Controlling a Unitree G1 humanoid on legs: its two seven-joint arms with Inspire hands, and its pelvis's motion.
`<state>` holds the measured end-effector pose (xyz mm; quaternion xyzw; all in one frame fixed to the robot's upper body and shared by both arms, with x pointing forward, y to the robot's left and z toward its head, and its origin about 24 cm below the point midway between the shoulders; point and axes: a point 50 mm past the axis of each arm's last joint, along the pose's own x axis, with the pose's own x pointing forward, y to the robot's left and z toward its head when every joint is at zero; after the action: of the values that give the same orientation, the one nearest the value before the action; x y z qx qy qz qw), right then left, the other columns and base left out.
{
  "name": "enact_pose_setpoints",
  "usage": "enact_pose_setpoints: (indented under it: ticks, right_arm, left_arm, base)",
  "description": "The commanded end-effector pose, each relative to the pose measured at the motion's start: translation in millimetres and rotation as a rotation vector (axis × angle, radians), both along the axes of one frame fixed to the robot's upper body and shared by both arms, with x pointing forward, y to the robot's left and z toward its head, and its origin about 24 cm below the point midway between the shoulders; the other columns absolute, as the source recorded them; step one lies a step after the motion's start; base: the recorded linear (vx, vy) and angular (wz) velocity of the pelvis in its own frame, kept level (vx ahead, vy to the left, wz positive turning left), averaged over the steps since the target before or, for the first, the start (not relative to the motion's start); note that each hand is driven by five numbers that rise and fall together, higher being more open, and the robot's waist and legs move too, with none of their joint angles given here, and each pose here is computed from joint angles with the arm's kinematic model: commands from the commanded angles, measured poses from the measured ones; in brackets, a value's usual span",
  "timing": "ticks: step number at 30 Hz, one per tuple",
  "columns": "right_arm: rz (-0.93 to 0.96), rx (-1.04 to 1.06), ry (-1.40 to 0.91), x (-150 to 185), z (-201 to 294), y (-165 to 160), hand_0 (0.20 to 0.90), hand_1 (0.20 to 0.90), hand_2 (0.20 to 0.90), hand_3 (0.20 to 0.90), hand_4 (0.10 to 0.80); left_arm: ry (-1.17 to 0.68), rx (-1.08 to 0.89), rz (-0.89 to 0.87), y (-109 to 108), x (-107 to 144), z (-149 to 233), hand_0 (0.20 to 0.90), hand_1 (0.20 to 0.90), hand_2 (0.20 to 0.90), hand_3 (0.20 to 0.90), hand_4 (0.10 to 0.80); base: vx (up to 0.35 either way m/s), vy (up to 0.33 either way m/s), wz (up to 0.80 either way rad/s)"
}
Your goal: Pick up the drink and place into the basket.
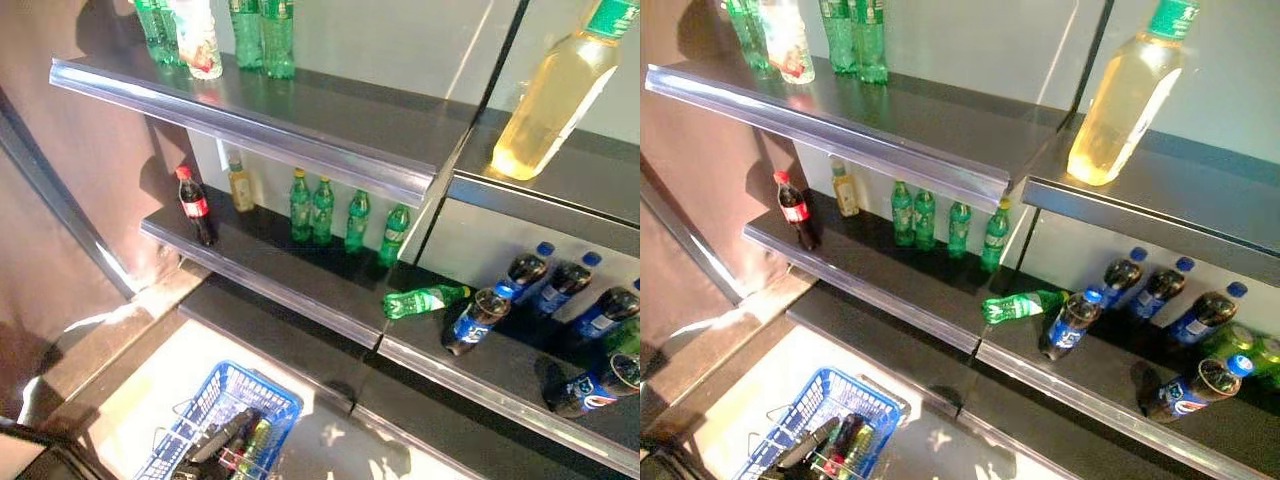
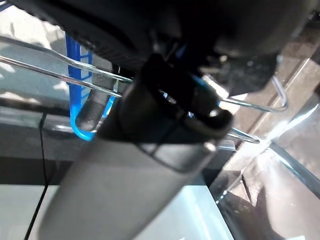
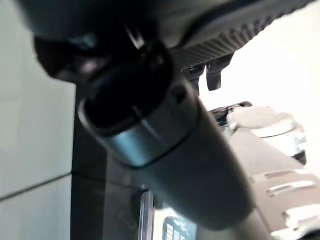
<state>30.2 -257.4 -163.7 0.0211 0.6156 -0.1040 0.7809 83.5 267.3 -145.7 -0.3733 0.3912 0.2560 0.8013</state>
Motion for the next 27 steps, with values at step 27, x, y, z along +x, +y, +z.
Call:
enact_pose_setpoints:
  ticks: [27]
  right_arm:
    - [-0.197, -0.039, 0.006, 7, 9, -30, 0.900, 0.900, 0.900, 0.900, 0.800]
  left_arm:
    - [-0.095, 0.138, -0.301, 10, 30, 12, 0.300, 0.300, 0.300, 0.200, 0.100]
  base:
    - [-0.029, -0.004, -0.03]
